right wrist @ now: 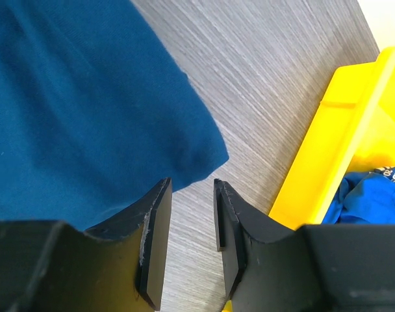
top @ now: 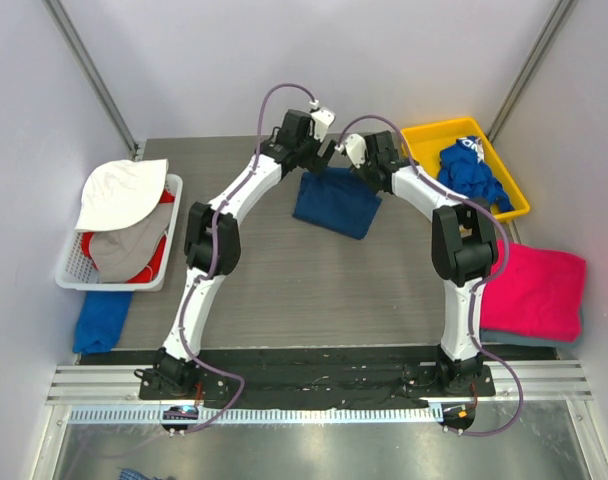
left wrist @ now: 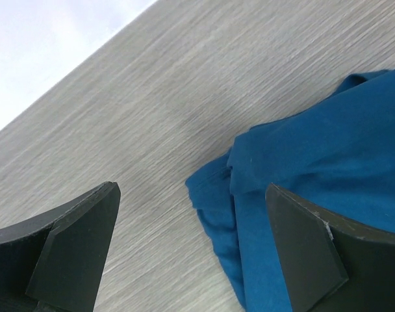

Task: Fold and stack the t-shirts
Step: Fold the long partially folded tshirt into a neat square

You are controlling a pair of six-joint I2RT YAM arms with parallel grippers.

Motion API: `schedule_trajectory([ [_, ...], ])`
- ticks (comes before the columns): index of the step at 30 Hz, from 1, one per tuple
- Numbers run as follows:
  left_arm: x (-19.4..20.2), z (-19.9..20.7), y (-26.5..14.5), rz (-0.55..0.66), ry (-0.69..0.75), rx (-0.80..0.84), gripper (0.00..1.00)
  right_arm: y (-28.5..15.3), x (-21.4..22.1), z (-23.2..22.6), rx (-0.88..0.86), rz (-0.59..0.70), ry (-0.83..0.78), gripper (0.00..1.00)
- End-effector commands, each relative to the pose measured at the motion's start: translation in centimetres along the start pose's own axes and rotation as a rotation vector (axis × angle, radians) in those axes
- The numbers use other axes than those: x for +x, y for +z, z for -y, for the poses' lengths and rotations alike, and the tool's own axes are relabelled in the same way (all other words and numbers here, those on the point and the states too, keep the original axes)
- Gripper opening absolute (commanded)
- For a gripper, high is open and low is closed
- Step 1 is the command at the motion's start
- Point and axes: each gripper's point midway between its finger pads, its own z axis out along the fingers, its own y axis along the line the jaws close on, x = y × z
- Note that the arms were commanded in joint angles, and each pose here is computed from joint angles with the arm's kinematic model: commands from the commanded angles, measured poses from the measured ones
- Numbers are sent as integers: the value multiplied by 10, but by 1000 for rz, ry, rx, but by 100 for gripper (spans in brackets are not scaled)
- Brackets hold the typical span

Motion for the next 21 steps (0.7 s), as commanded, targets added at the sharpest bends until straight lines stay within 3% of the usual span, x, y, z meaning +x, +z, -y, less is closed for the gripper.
schedule_trajectory([
  [1, -13, 2, 14, 57, 6, 3, 100, 6, -23, 19, 71, 58, 4, 39],
  [14, 16, -1, 59, 66, 67, -47, 100, 39, -8, 11, 82, 7, -18, 39],
  [21, -4, -8, 54, 112, 30, -71, 100, 37, -5, 15, 112, 9, -19, 39],
])
